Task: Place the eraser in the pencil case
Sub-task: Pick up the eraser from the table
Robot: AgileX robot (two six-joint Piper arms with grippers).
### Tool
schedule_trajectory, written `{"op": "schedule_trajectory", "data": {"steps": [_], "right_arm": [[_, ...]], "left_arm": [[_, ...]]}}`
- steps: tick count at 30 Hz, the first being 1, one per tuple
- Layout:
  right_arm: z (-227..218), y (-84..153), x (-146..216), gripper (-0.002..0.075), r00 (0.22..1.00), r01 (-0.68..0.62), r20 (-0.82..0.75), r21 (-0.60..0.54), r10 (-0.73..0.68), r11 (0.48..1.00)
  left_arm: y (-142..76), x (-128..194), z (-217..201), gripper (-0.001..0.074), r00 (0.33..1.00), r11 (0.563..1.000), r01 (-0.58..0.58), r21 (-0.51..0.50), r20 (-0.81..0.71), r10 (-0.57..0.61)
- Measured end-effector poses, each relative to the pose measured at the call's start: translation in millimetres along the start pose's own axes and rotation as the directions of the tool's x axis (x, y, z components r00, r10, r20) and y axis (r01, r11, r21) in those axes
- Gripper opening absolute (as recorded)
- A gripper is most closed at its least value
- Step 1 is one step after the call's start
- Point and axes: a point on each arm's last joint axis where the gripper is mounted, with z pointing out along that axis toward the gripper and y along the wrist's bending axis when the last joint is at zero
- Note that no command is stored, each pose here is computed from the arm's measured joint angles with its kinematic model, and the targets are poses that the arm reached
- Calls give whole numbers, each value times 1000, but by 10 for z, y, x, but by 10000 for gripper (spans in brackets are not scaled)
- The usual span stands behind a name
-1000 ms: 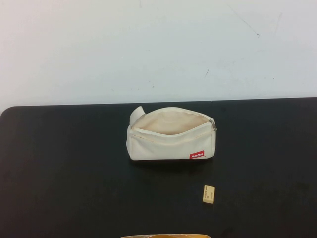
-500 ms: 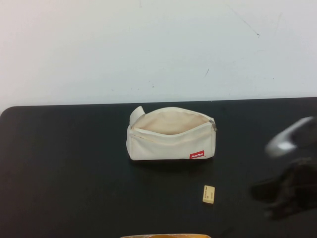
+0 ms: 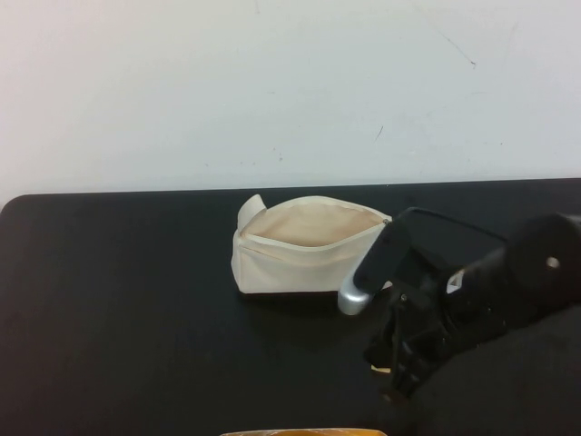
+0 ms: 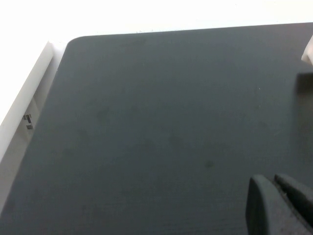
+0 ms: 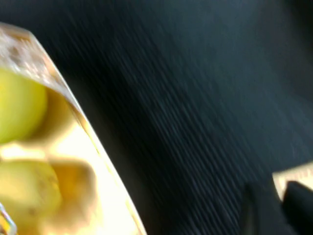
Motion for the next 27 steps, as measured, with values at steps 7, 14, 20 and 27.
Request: {"op": "schedule_trajectory", "data": {"steps": [7,14,20,27], "right_arm": [[40,-166,-24,500,966,-174,-171,116,193,978],[232,-242,-8,594,903,-382,-137,181,408,906],[504,-325,-23,599,869,-442,-145,198,472,875],[747,-389,3,588,854,-454,-173,212,490,865]], "left_arm": [[0,0,0,-1,1000,1000,0,0,0,0],[0,0,0,-1,1000,1000,0,0,0,0],[0,0,0,-1,1000,1000,-2,0,0,2],[0,0,0,-1,1000,1000,-4,0,0,4]]}}
